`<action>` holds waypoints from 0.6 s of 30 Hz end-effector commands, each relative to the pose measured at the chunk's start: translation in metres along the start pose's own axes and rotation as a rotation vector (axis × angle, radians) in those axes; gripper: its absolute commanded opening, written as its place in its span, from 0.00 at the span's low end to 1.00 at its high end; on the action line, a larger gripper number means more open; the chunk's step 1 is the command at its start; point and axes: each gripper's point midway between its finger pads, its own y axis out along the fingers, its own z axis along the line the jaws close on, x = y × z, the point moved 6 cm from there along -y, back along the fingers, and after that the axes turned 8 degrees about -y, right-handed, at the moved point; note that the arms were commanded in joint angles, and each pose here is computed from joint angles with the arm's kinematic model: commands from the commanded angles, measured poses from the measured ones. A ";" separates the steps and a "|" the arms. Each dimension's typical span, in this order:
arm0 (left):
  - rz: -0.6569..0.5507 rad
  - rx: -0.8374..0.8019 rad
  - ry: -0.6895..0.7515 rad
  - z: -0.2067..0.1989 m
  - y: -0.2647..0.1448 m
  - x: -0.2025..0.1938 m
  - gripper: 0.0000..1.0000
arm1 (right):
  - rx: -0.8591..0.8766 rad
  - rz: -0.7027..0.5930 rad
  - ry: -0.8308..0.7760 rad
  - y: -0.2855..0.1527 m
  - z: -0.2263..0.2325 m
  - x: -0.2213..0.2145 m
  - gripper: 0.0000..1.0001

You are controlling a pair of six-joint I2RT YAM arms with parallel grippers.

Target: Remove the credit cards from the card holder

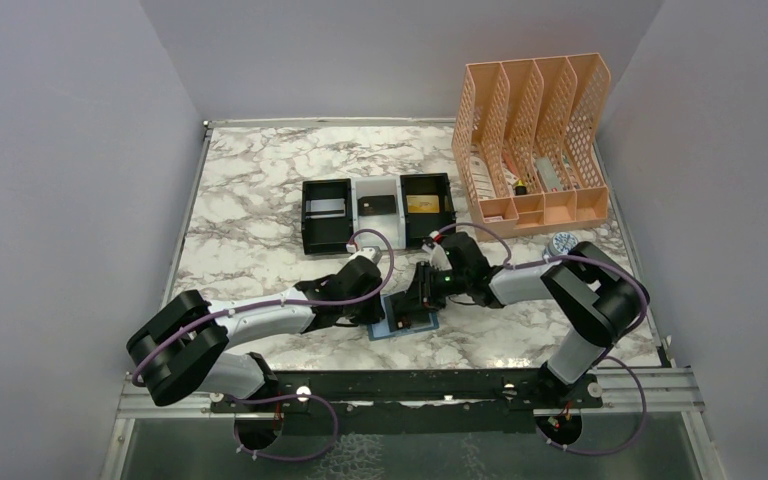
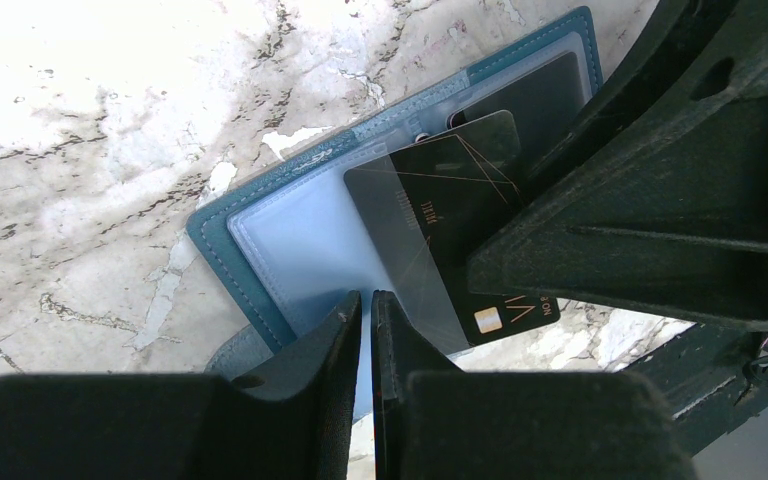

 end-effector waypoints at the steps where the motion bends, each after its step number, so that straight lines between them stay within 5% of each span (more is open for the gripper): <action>1: 0.025 0.064 0.018 0.015 -0.001 -0.009 0.13 | 0.020 0.003 -0.018 0.007 0.001 0.001 0.21; 10: 0.024 0.062 0.016 0.016 -0.001 -0.009 0.13 | -0.019 -0.002 -0.030 0.007 0.000 0.001 0.02; 18: 0.012 0.083 0.016 0.020 -0.004 -0.010 0.13 | -0.188 -0.095 -0.100 -0.020 0.005 0.011 0.01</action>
